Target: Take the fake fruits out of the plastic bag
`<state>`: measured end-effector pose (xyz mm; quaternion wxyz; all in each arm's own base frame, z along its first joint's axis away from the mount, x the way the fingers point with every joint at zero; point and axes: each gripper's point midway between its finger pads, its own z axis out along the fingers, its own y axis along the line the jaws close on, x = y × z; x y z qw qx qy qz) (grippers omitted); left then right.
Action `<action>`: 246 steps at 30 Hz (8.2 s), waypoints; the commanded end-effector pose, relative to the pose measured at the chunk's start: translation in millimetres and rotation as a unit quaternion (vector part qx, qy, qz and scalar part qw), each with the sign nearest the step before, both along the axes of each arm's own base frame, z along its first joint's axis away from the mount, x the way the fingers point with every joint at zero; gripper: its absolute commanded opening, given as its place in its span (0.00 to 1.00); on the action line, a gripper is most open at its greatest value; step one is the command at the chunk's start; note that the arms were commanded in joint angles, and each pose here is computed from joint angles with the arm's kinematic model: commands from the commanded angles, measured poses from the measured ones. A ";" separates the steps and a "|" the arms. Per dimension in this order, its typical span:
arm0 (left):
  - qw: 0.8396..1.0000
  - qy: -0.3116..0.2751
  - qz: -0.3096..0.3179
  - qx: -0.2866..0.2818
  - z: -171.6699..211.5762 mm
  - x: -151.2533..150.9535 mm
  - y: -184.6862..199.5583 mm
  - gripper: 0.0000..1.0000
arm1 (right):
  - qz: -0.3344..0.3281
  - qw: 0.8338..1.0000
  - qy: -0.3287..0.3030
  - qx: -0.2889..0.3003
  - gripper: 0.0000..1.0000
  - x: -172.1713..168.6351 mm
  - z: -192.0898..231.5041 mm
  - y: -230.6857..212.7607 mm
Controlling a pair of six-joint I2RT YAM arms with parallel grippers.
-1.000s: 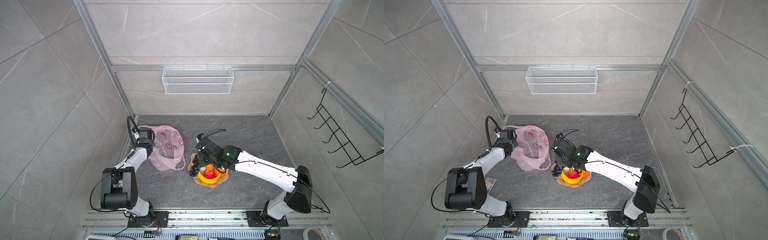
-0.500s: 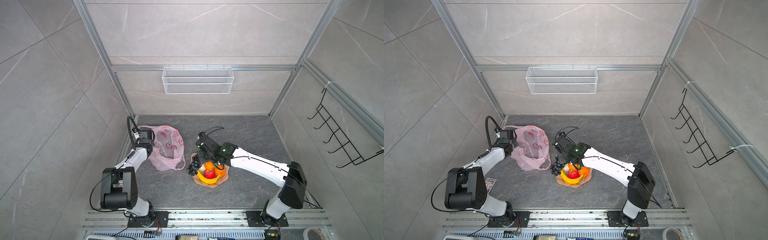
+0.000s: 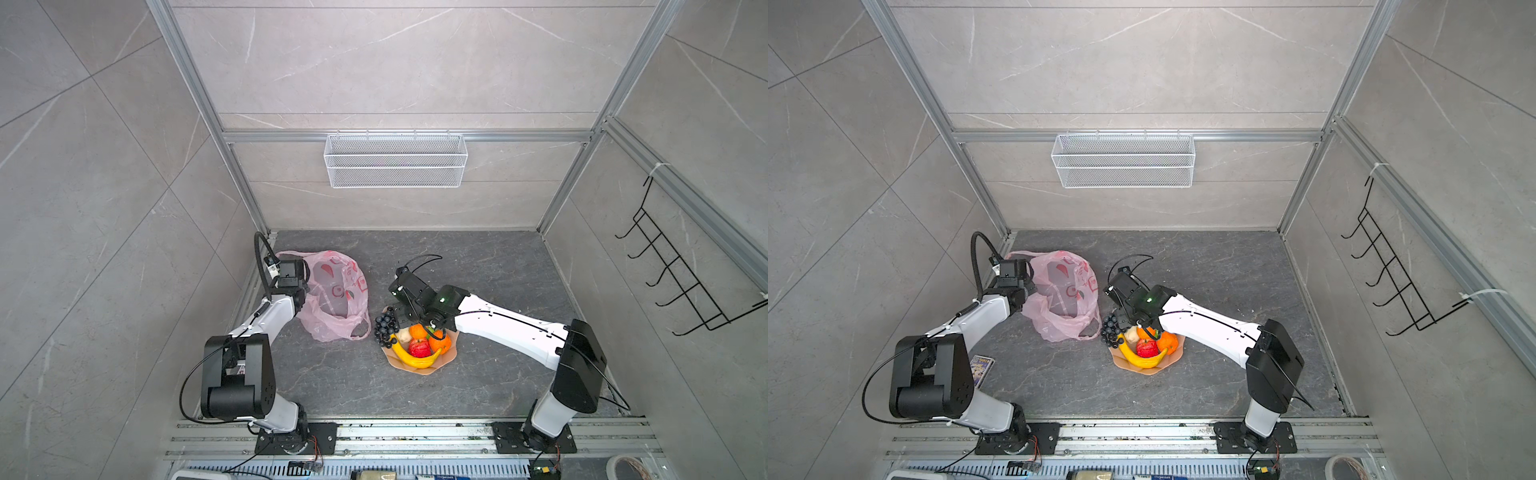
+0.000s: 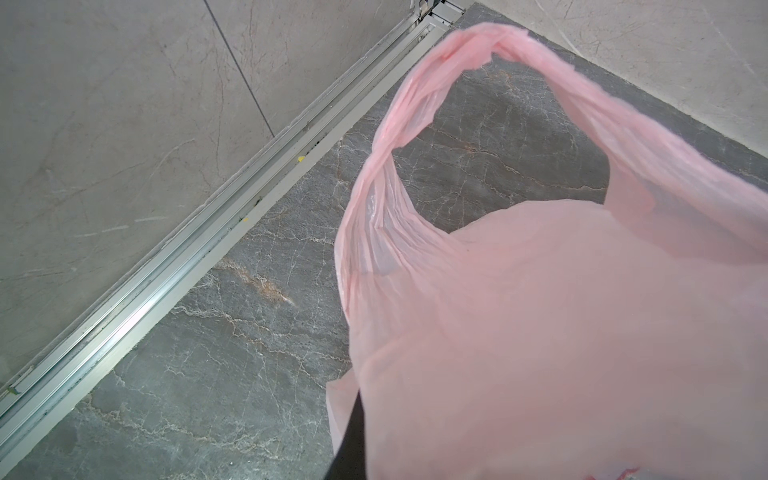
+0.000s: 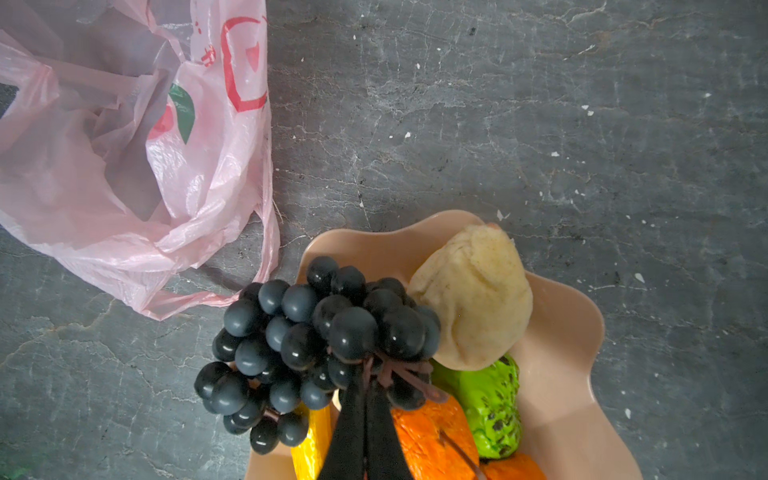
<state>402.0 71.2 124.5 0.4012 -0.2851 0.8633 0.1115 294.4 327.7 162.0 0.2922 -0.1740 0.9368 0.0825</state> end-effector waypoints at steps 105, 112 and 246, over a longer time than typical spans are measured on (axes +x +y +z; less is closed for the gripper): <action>0.870 -0.062 -0.488 0.044 172.5 78.3 -355.6 1.00 | -0.319 0.864 0.068 0.384 1.00 -75.1 -67.6 -116.9; 0.917 -0.070 -0.393 0.006 149.3 47.2 -280.0 1.00 | -0.307 0.855 0.069 0.412 1.00 -70.3 -67.9 -104.0; 0.960 -0.144 -0.211 0.117 -34.5 -20.6 -38.7 1.00 | -0.247 0.918 -0.311 0.008 1.00 92.0 -65.8 -330.5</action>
